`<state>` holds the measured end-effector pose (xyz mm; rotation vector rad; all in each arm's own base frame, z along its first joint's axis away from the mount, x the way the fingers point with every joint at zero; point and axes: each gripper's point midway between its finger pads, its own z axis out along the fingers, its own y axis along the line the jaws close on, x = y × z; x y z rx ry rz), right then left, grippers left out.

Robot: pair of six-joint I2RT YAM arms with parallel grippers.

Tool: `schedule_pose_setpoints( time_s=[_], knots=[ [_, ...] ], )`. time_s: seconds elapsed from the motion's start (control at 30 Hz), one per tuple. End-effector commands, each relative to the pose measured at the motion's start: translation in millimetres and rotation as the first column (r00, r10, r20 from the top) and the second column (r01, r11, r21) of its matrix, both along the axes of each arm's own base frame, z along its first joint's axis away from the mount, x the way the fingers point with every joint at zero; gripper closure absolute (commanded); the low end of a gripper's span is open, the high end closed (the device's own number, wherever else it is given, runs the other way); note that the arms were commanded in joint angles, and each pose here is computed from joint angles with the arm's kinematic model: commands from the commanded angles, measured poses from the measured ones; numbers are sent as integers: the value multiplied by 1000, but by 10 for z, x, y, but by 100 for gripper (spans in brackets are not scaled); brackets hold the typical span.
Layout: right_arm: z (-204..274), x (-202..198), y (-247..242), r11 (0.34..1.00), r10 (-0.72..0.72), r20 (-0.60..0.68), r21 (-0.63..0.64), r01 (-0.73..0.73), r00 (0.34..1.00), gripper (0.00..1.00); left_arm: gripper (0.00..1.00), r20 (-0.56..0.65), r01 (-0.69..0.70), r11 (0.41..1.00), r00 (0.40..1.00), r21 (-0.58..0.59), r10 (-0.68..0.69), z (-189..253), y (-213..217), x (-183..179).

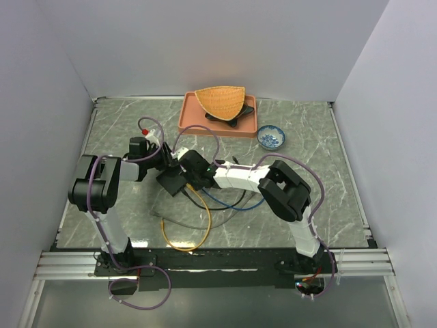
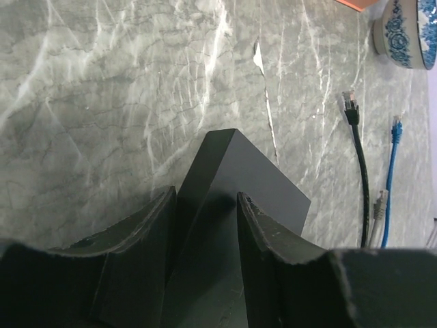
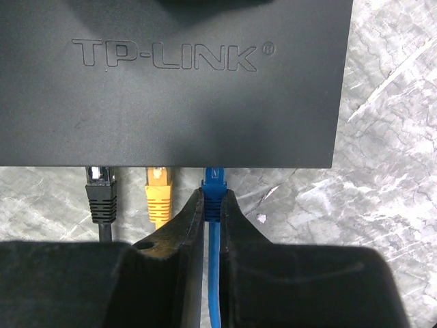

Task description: Insert the plug into the switch port

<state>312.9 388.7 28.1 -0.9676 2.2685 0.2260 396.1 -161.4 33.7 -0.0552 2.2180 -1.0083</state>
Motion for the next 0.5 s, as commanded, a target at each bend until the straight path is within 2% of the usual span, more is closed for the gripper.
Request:
schedule_pose_setpoints(
  time_s=[0.0,0.23,0.4,0.47],
  knots=[
    [771,633,646,947,-80,212,322,8,974,100,56,-305,237,953,908,-190,-286,-123,-579,-1069],
    [776,647,633,951,-84,200,309,19,976,100,55,-284,233,957,919,-171,-274,-26,-566,-1045],
    [777,596,557,956,-84,190,293,25,978,100,51,-284,202,969,930,-140,-234,-18,-528,-947],
    [753,551,503,961,-86,175,276,35,981,97,48,-268,181,977,941,-116,-206,14,-490,-862]
  ],
)
